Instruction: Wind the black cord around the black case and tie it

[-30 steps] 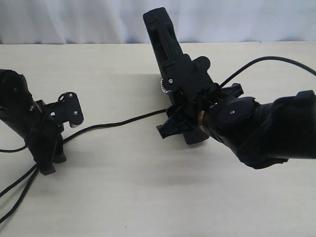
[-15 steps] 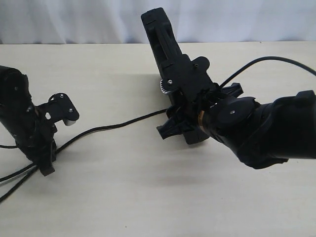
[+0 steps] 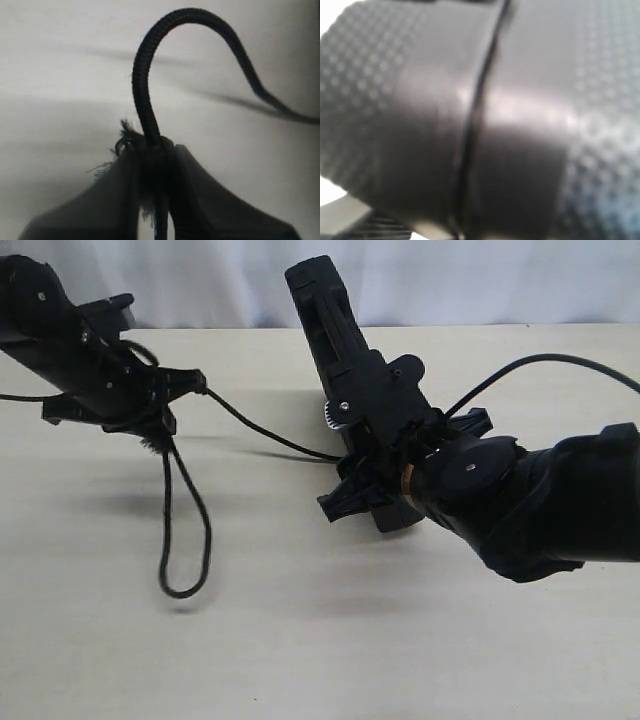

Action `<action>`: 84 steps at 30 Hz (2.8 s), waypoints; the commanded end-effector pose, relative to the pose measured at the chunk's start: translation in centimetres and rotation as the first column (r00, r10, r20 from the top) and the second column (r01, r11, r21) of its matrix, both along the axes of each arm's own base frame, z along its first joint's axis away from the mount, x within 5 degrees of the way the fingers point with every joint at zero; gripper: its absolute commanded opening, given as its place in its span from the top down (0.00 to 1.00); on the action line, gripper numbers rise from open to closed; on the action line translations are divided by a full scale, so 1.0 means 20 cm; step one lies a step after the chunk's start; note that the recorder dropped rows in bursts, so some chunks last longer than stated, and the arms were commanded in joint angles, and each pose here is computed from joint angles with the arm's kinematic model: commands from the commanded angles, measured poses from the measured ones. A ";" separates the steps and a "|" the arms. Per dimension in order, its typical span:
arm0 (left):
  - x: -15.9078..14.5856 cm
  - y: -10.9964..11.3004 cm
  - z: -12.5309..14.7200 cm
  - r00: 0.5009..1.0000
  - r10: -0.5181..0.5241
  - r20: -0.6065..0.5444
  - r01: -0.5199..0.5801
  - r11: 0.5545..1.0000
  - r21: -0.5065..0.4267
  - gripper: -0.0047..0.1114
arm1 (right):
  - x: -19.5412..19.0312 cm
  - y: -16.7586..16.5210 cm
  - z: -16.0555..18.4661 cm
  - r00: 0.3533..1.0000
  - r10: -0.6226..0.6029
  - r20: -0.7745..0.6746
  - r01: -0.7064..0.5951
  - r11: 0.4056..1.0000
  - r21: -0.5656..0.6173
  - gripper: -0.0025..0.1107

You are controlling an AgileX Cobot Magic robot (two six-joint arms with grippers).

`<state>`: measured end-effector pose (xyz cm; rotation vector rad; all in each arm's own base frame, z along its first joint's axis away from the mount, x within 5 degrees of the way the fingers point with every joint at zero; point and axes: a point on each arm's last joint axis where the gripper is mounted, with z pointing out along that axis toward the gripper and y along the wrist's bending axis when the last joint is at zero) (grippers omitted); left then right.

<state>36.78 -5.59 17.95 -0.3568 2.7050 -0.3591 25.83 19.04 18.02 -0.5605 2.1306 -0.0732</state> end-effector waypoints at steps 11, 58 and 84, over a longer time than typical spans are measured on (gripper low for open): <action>0.08 0.35 0.12 0.862 0.484 -0.149 -0.471 0.660 -0.585 0.96 | -0.02 0.00 -0.04 0.998 0.024 -0.058 -0.023 1.000 0.019 0.94; 0.14 -0.32 0.31 0.965 0.207 0.163 -0.053 0.759 -0.649 0.96 | -0.05 0.04 -0.06 0.981 0.152 -0.116 -0.151 0.988 0.015 0.64; 0.13 -0.30 0.27 0.969 0.094 0.230 0.033 0.871 -0.491 0.96 | 0.00 -0.26 0.42 0.985 0.160 -0.060 -0.110 0.861 0.496 0.28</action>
